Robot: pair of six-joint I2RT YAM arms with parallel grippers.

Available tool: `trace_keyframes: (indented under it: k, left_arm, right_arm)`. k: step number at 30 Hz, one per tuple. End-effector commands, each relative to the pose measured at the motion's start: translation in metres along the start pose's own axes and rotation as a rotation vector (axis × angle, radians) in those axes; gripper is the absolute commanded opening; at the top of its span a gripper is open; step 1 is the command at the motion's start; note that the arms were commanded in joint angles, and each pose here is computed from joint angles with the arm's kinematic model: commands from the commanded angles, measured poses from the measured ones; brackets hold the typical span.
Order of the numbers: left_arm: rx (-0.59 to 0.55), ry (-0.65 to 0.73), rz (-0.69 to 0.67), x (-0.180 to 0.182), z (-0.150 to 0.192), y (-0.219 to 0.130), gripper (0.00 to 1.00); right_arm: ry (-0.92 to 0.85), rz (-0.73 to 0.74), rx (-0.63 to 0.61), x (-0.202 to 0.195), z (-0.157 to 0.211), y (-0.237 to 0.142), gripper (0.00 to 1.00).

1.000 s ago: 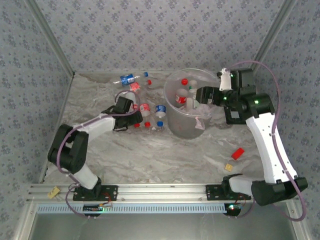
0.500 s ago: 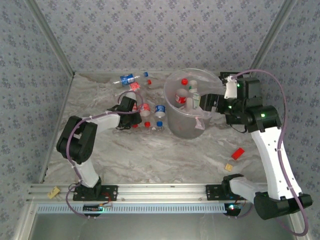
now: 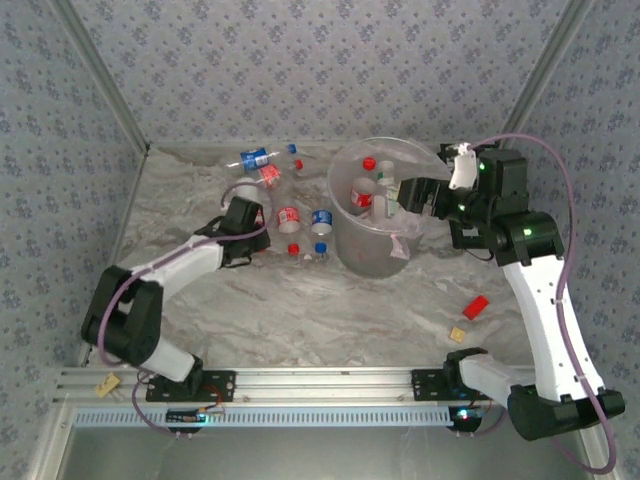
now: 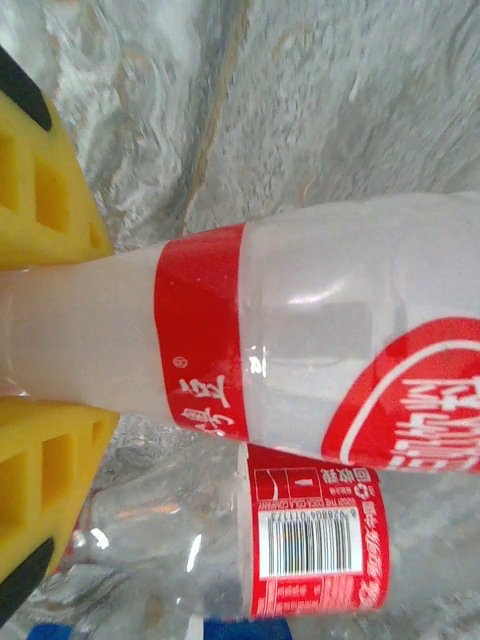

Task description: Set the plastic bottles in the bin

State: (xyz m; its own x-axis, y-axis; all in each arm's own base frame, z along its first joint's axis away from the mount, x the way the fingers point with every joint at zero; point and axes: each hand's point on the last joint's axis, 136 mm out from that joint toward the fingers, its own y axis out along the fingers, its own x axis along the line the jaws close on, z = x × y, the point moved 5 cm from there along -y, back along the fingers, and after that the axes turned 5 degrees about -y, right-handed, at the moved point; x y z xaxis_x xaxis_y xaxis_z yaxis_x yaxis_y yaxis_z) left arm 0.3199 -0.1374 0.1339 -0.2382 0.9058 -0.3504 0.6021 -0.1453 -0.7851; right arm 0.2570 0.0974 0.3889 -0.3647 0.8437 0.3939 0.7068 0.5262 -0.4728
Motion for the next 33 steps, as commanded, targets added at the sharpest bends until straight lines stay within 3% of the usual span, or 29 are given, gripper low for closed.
trace_keyframes:
  k: [1, 7, 14, 19, 26, 33]
  left_arm:
    - [-0.064, -0.021, 0.03, 0.006, 0.001, -0.025, 0.2]
    - [-0.182, 0.043, 0.292, -0.017, 0.008, -0.081, 0.13]
    - [-0.309, 0.235, 0.605, -0.055, 0.032, -0.133, 0.01]
    - [-0.294, 0.372, 0.687, -0.077, 0.046, -0.147, 0.0]
    - [-0.283, 0.463, 0.754, -0.095, 0.054, -0.155, 0.0]
    - [-0.274, 0.487, 0.774, -0.1, 0.056, -0.159, 0.0]
  right_arm:
    - [-0.016, -0.127, -0.036, 0.022, -0.015, 0.007, 0.89]
    - [-0.1, -0.223, -0.021, 0.064, -0.036, 0.033, 0.88]
    - [-0.157, -0.303, 0.069, 0.107, -0.034, 0.091, 0.89]
    - [-0.17, -0.345, 0.129, 0.12, -0.03, 0.12, 0.99]
    - [-0.182, -0.441, 0.246, 0.135, -0.005, 0.147, 1.0]
    - [-0.185, -0.418, 0.266, 0.128, -0.002, 0.155, 0.83]
